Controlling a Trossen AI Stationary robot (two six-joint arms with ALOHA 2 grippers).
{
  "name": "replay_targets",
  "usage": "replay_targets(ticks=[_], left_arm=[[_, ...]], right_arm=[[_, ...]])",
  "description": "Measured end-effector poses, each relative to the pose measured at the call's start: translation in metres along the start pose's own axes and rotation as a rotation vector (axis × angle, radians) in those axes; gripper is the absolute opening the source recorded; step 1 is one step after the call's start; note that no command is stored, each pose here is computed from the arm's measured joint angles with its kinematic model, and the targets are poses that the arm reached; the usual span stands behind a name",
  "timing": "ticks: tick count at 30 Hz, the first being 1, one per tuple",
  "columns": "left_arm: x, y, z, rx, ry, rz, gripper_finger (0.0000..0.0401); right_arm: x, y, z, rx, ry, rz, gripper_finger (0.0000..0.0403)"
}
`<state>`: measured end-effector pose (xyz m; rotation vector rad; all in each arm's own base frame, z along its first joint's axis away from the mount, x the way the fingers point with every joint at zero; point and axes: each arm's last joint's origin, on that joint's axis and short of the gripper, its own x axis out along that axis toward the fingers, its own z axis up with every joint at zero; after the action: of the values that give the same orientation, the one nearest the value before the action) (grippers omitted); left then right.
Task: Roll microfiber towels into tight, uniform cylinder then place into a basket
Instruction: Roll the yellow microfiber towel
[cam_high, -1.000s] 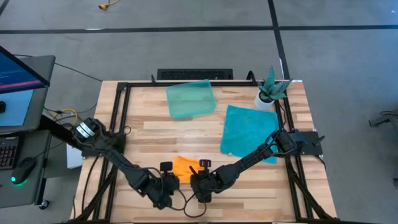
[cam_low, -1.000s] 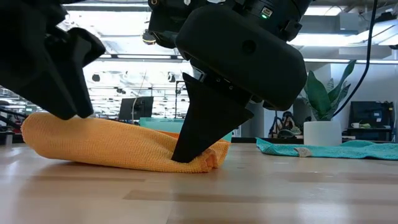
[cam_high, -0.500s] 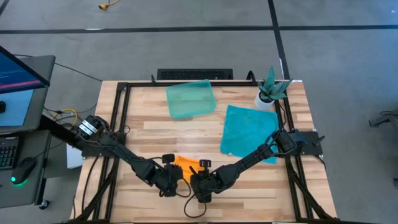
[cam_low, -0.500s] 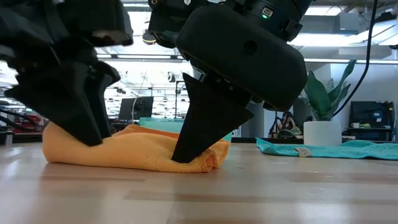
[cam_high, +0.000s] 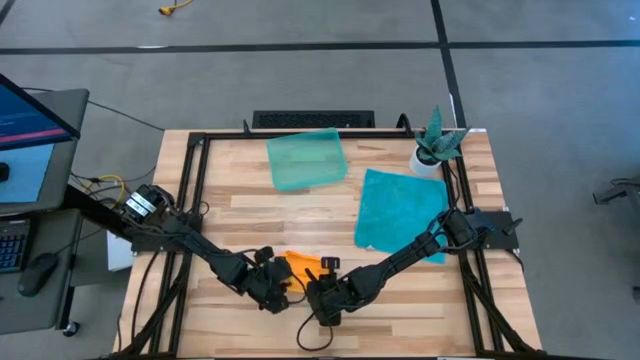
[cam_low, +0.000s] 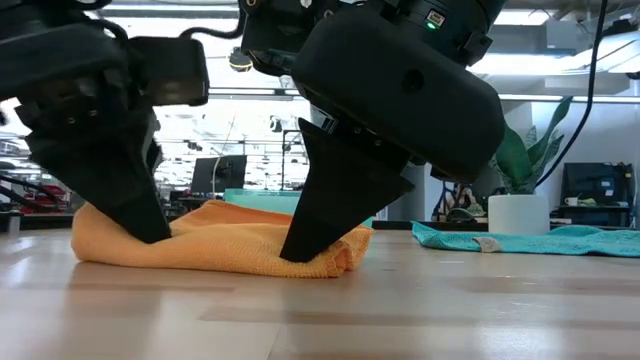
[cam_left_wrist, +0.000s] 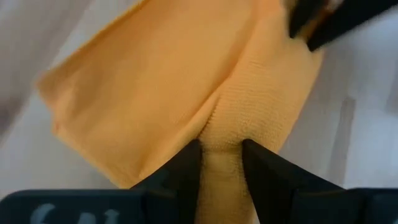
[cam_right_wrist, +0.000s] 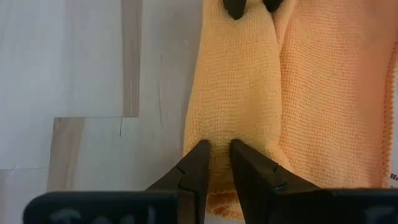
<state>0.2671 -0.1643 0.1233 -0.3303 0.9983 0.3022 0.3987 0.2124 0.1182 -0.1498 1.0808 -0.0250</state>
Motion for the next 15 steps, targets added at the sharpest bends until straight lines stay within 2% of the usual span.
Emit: replay_targets(ticks=[3, 6, 11, 15], left_arm=[[-0.001, -0.002, -0.007, -0.135, 0.020, -0.011, 0.0116], [-0.004, -0.006, -0.012, -0.201, 0.031, -0.028, 0.0116], [-0.005, -0.009, -0.015, -0.246, 0.038, -0.044, 0.0116], [-0.004, -0.009, -0.015, -0.255, 0.043, -0.044, 0.0116]], right_arm=[[0.000, 0.000, 0.000, -0.007, 0.001, 0.000, 0.0109], [0.000, 0.000, 0.000, -0.020, 0.000, 0.001, 0.0129], [0.000, 0.000, 0.000, -0.019, 0.002, 0.006, 0.0158], [-0.005, 0.001, 0.007, -0.034, 0.015, 0.010, 0.0164]])
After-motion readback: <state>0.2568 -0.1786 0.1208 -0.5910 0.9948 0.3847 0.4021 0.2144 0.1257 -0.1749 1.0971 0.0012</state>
